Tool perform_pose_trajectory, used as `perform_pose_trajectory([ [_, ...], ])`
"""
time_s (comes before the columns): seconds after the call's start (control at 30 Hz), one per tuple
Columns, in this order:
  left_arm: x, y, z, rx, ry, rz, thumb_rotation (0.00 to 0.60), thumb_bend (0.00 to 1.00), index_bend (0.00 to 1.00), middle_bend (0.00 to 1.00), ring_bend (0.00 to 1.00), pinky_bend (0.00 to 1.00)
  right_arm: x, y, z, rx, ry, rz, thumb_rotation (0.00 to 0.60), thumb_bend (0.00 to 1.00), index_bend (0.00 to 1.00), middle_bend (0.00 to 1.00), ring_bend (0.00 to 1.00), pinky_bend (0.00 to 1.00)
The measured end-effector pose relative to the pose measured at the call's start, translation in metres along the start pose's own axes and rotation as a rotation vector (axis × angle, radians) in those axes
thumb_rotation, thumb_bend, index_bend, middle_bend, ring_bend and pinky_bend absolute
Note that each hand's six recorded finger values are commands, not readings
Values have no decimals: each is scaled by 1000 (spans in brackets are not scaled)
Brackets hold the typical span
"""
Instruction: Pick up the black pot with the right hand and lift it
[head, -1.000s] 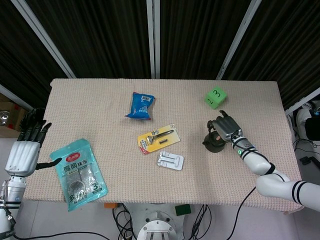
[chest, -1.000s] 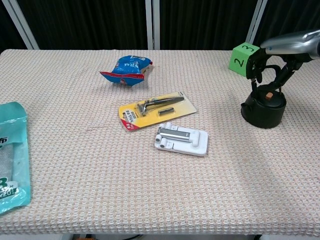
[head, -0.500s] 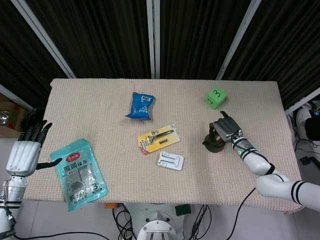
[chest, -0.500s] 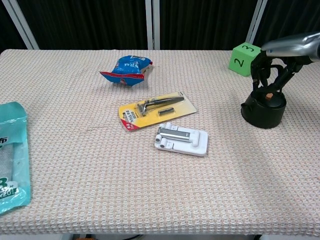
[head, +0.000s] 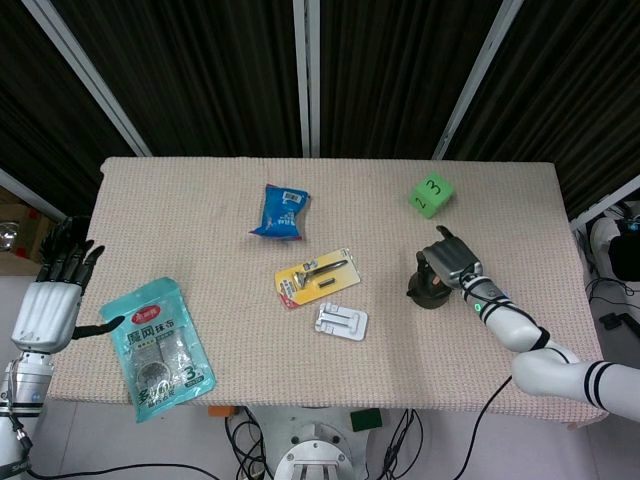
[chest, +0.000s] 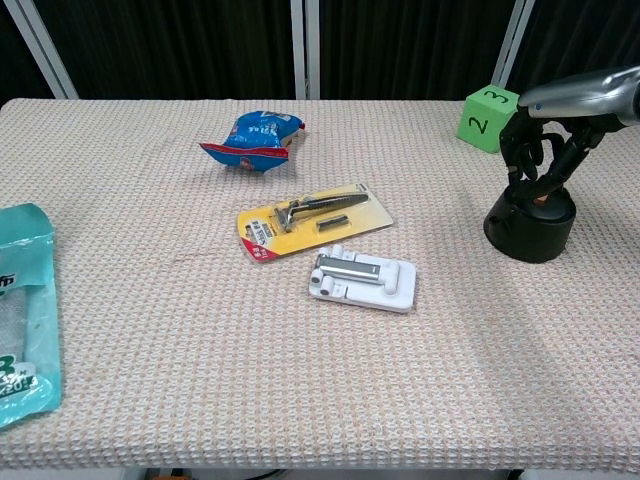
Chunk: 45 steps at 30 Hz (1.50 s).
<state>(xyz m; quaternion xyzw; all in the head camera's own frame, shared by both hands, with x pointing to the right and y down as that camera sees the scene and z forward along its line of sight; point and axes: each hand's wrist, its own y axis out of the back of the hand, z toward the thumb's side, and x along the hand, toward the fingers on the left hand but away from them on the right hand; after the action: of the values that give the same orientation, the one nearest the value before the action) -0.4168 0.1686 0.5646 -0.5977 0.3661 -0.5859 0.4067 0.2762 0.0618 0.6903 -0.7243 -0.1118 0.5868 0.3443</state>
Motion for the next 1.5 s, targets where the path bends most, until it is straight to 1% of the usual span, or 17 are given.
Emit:
perform_pose_trajectory([
  [0.13, 0, 0, 0, 0, -1, -2, 418, 0, 57, 23, 20, 135, 2, 1, 0, 7, -6, 1, 444, 196, 583, 543, 468, 0],
  [0.33, 0, 0, 0, 0, -2, 2, 418, 0, 57, 23, 20, 135, 3, 1, 2, 11, -9, 12, 443, 195, 643, 587, 515, 0],
  [0.57, 0, 0, 0, -1, -2, 0, 419, 0, 57, 23, 19, 135, 7, -4, 1, 22, -14, 45, 444, 191, 733, 652, 580, 0],
  [0.8, 0, 0, 0, 0, 0, -2, 416, 0, 57, 23, 20, 135, 8, -6, 1, 17, -19, 75, 443, 183, 783, 688, 614, 1],
  [0.9, 0, 0, 0, 0, 0, -1, 420, 0, 57, 23, 20, 135, 9, -7, 2, -2, -18, 95, 443, 177, 816, 712, 633, 6],
  [0.97, 0, 0, 0, 0, 0, -1, 420, 0, 57, 23, 19, 135, 10, -6, 3, -18, -17, 105, 441, 176, 838, 728, 645, 15],
  [1.13, 1, 0, 0, 1, -1, -4, 419, 0, 57, 23, 20, 135, 14, -3, 3, -16, -14, 117, 438, 177, 892, 769, 677, 29],
  [1.3, 1, -1, 0, 1, -2, -5, 422, 0, 57, 23, 20, 135, 17, 0, 4, -33, -13, 122, 439, 177, 936, 804, 709, 68],
  [1.5, 1, -1, 0, 2, -2, -6, 423, 0, 57, 23, 20, 135, 19, 2, 4, -65, -14, 128, 437, 177, 1000, 875, 792, 127],
])
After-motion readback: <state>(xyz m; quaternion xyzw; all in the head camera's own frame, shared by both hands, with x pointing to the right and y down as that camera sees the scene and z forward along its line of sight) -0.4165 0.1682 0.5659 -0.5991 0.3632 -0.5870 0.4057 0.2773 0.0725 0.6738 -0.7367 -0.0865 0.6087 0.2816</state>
